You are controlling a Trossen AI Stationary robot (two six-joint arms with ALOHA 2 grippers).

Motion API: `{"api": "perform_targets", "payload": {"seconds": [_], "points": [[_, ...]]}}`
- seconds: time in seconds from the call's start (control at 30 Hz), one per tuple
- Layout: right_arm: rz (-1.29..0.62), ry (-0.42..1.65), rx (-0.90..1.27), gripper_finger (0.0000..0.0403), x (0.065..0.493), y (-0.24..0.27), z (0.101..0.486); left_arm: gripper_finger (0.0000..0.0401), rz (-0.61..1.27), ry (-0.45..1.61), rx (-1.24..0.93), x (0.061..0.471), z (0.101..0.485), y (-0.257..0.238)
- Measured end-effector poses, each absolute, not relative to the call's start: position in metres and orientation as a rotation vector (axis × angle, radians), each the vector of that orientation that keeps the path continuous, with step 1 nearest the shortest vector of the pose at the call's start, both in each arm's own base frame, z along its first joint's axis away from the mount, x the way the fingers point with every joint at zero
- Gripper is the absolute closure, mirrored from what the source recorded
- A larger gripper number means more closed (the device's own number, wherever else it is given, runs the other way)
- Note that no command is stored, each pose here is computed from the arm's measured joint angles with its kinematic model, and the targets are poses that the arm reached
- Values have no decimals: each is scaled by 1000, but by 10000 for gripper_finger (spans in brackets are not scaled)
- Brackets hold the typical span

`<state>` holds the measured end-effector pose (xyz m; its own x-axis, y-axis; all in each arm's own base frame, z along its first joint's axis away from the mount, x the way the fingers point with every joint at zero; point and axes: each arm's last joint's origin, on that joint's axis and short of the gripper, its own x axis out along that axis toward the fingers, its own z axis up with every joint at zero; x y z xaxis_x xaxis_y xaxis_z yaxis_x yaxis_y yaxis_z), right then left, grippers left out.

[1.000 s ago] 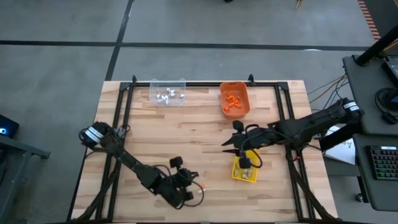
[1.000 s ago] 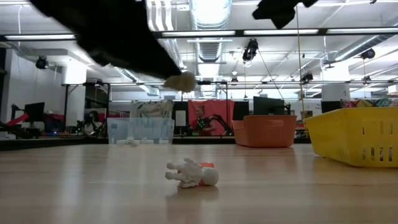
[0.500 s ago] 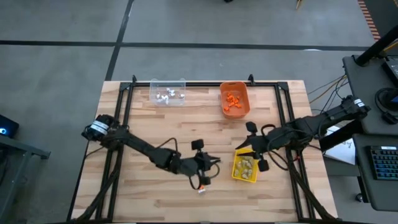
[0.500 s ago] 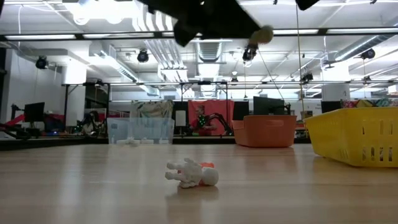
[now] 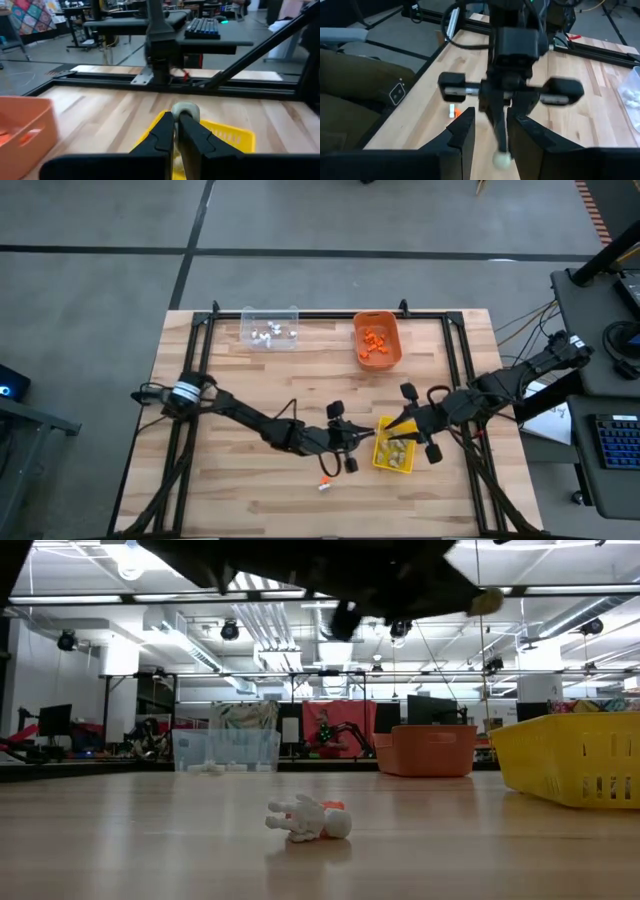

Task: Sort Halloween decoration
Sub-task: Put the gray skull toy into the yellow bin

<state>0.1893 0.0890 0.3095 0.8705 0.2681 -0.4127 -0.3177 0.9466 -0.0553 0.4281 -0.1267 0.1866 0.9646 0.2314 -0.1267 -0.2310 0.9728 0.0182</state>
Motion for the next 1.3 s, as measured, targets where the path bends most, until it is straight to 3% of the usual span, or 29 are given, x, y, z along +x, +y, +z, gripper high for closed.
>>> {"api": "perform_targets", "payload": {"seconds": [0.57, 1.07, 1.3], "points": [[329, 409, -131, 300, 187, 93, 310, 401, 154, 189, 59, 500, 163, -141], [328, 411, -128, 300, 187, 93, 309, 401, 137, 213, -22, 504, 159, -130], [326, 425, -132, 300, 187, 93, 305, 372, 138, 222, -26, 504, 159, -129]]}}
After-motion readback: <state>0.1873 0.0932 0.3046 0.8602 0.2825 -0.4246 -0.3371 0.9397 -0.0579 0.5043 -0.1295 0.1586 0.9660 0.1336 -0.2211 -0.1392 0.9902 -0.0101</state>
